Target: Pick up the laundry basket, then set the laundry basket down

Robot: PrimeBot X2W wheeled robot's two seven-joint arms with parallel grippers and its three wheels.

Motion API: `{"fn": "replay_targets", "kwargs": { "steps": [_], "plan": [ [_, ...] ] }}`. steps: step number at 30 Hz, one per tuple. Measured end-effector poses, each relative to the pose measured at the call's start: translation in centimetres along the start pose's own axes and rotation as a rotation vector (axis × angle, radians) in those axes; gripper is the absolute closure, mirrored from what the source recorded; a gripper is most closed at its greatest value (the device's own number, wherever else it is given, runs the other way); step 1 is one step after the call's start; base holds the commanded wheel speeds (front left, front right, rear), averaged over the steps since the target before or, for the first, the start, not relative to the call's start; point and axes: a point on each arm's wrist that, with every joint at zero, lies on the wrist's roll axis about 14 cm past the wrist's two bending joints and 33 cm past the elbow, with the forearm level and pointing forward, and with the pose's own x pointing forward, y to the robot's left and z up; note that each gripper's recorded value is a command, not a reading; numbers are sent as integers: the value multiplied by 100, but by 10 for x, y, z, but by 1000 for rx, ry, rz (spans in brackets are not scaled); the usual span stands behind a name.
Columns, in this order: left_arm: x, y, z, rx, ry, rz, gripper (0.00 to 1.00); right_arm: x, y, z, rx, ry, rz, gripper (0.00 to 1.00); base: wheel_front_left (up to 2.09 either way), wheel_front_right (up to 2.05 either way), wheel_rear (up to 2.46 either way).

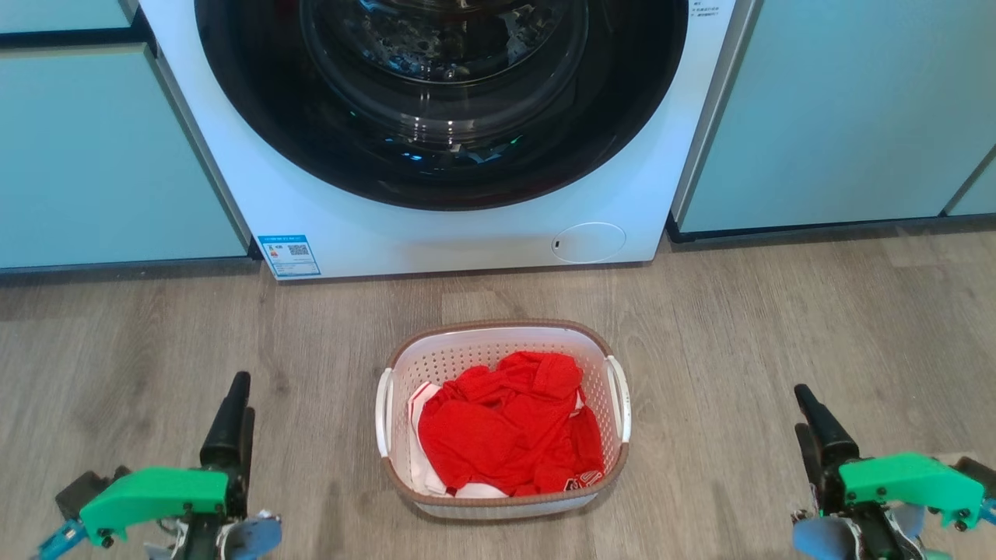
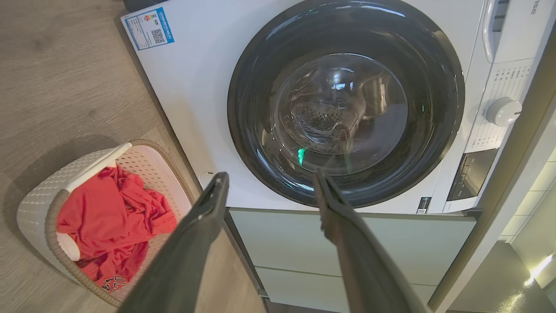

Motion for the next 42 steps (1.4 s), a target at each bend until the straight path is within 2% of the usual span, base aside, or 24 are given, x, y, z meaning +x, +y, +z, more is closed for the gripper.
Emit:
{"fn": "replay_targets", "kwargs": {
  "steps": [10,24,42],
  "plan": [
    [2,-9,-8,200,14,-1,0,3,14,-7,-208,13,41,0,0,0,0],
    [2,-11,-15,498,21,22,0,3,29,-15,-432,16,94,0,0,0,0],
    [-2,-23,-14,789,-24,25,0,3,50,-28,-692,10,182,0,0,0,0]
  ]
}}
